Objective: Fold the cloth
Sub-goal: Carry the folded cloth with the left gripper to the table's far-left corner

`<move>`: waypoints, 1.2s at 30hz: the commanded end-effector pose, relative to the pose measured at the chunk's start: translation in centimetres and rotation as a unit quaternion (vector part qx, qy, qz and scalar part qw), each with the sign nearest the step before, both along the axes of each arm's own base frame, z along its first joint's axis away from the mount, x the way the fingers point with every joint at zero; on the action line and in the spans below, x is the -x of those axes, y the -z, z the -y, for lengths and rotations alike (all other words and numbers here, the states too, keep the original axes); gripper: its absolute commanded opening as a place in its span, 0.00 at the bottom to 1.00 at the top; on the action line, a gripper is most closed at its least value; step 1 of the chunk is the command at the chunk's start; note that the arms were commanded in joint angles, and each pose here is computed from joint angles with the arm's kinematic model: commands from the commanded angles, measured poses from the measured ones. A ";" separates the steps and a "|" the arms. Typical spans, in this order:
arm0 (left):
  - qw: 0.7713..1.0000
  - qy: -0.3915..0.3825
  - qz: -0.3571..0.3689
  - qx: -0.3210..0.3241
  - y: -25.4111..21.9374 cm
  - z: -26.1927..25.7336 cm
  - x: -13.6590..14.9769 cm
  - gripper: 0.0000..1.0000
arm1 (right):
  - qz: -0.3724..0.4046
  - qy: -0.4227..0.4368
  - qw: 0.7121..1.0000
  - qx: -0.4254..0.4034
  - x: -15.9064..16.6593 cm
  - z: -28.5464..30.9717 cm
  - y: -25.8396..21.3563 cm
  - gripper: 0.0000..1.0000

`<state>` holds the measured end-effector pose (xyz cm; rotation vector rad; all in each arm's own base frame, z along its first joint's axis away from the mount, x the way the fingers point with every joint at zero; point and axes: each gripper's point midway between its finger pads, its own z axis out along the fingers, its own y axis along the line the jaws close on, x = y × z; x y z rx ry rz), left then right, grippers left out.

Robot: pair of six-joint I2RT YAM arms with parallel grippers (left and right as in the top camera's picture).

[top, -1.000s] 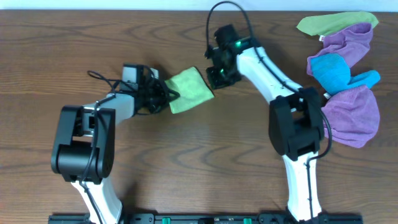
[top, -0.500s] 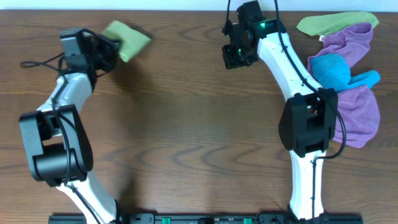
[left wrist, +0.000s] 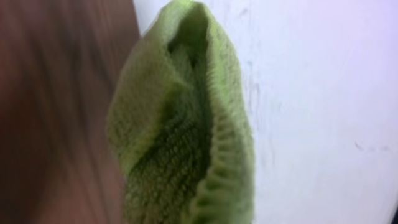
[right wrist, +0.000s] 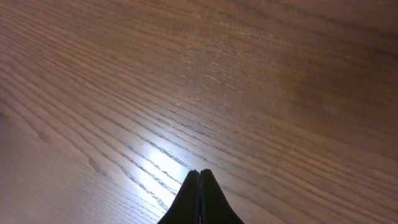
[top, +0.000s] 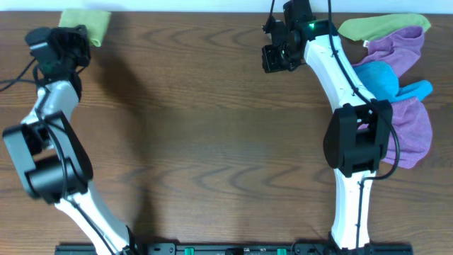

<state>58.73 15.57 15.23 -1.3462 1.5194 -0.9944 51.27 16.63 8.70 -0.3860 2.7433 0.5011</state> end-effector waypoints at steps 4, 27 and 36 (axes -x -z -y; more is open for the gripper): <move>0.999 0.044 -0.006 0.008 2.6 -0.9 -4.4 0.06 | -0.003 0.020 1.000 -0.017 -0.5 -0.3 -0.3 0.01; 0.991 0.029 -0.094 0.090 9.3 1.0 -6.7 0.06 | -0.004 0.025 0.999 -0.019 -0.6 -0.3 -0.3 0.01; 0.985 -0.025 -0.096 0.142 9.2 2.4 -7.7 0.06 | -0.008 0.024 0.999 -0.022 -0.4 -0.4 -0.3 0.01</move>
